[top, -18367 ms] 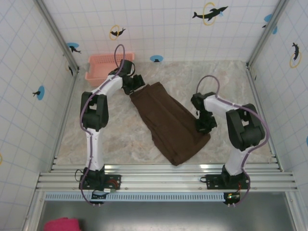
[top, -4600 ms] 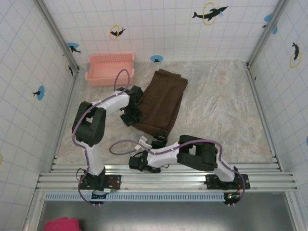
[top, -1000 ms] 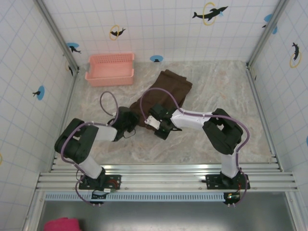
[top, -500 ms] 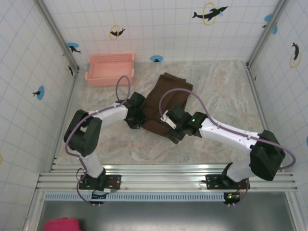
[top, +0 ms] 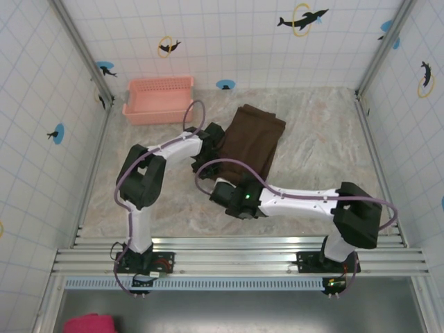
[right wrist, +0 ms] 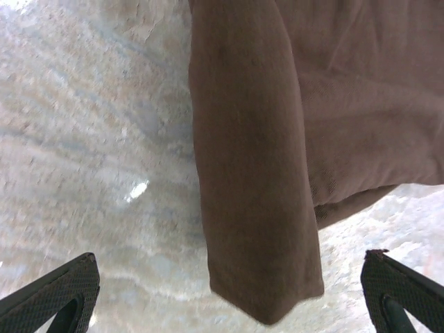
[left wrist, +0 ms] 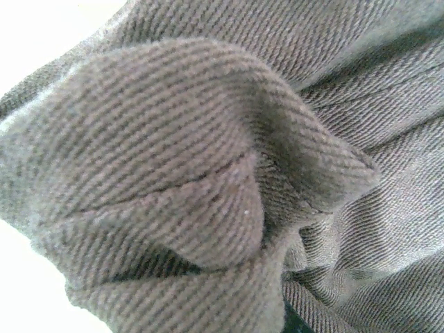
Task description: Roll up the long pants
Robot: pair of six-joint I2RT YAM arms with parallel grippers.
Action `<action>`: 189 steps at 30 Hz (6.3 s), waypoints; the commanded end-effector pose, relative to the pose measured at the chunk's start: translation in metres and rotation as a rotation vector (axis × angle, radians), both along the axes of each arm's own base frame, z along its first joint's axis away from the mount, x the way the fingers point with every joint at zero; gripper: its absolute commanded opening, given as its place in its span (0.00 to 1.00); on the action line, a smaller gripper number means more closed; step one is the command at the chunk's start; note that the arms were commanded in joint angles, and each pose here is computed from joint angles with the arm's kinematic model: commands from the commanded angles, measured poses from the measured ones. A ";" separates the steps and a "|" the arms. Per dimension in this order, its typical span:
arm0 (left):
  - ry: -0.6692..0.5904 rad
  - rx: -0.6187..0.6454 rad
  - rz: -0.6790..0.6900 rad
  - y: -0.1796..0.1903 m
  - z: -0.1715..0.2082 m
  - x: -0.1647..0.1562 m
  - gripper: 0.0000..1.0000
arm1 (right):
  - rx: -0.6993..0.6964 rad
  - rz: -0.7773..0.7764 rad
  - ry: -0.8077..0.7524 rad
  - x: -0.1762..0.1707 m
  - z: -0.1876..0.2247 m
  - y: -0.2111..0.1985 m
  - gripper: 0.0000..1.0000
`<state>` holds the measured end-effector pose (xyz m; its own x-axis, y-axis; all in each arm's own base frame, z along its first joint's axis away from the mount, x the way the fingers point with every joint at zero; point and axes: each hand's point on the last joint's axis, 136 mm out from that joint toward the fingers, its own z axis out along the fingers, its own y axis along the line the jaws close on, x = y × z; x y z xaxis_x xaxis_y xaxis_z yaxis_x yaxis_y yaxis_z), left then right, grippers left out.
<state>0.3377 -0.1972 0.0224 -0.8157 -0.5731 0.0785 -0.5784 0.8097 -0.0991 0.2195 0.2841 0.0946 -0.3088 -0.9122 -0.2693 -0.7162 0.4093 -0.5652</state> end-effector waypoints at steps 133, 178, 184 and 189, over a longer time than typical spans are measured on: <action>-0.439 -0.205 0.186 0.082 -0.048 0.001 0.00 | 0.065 -0.074 0.841 -0.033 -0.143 -0.010 0.00; 0.485 0.305 -0.047 0.096 0.005 -0.034 0.00 | -0.265 -0.067 -0.149 0.049 -0.055 0.038 1.00; 0.496 0.308 -0.063 0.096 0.007 -0.033 0.00 | -0.346 -0.060 -0.237 0.043 -0.079 0.040 1.00; 0.492 0.311 -0.061 0.097 0.010 -0.033 0.00 | -0.385 -0.054 -0.306 0.036 -0.089 0.039 0.84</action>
<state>0.3226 -0.1077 0.0323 -0.7575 -0.6079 0.2380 -0.5236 0.7835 0.3348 0.2630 0.3339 0.0446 -0.2992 -0.9525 -0.0574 -0.4488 0.1936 -0.8724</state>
